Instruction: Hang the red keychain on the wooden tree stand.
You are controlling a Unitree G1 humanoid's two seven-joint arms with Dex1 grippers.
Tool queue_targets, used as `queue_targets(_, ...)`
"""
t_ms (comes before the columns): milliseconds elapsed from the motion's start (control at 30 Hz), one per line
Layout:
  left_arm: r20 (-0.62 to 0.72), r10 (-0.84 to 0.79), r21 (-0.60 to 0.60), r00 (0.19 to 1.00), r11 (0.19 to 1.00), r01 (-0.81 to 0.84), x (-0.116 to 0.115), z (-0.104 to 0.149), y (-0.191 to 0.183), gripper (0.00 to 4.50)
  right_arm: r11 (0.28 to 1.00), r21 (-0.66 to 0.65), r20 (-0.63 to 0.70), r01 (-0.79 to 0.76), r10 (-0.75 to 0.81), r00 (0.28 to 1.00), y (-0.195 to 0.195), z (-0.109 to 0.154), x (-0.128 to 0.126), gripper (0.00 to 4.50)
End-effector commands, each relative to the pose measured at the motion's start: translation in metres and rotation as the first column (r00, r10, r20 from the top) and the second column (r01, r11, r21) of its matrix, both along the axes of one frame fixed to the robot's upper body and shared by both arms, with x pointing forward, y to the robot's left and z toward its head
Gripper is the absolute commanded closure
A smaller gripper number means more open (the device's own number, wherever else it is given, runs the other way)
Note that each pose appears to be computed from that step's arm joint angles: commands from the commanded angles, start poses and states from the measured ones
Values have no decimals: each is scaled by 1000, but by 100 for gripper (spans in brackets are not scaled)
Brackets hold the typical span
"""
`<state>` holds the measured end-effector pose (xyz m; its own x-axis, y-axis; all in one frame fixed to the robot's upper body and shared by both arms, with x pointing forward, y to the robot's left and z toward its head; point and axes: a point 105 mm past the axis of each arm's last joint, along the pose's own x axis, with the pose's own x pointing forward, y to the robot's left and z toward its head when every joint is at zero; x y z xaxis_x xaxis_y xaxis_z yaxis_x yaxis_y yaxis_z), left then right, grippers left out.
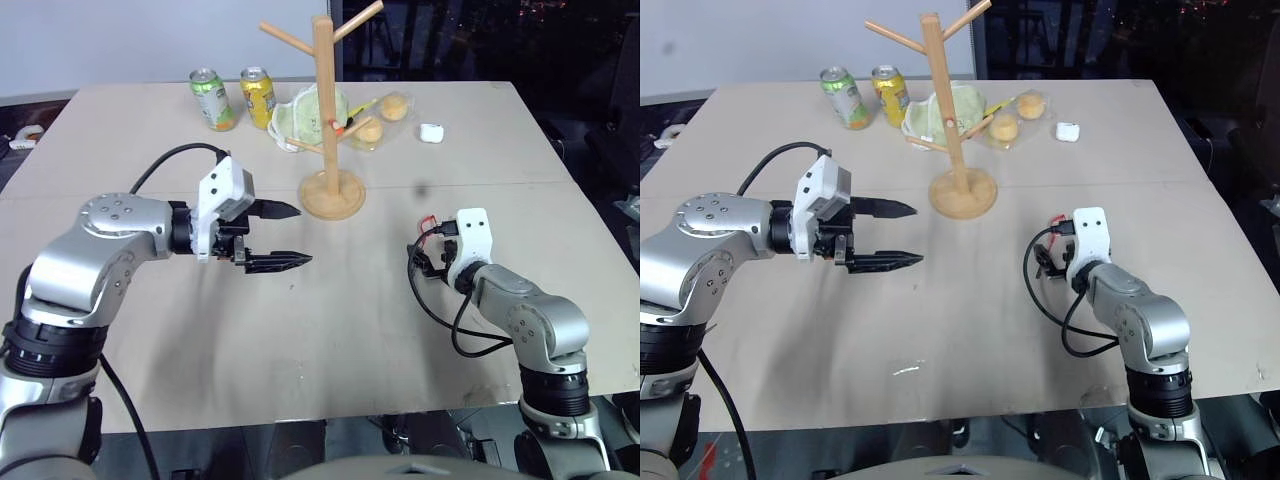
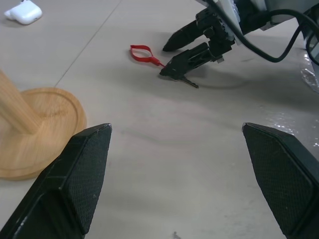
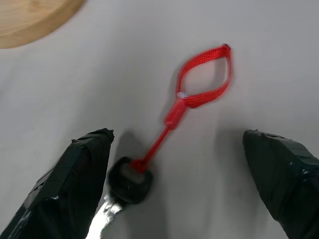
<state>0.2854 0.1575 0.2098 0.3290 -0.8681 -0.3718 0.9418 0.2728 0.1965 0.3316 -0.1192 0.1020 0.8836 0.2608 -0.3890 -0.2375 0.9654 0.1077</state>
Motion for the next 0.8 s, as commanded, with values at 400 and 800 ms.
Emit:
queue_targets(400, 46, -55, 17, 997, 998, 54, -3, 14, -6, 0, 997, -69, 31, 25, -23, 999, 3, -17, 18, 274)
queue_targets(800, 78, -47, -6, 996, 999, 48, -2, 26, -10, 0, 982, -127, 149, -141, 160, 976, 21, 3, 14, 441)
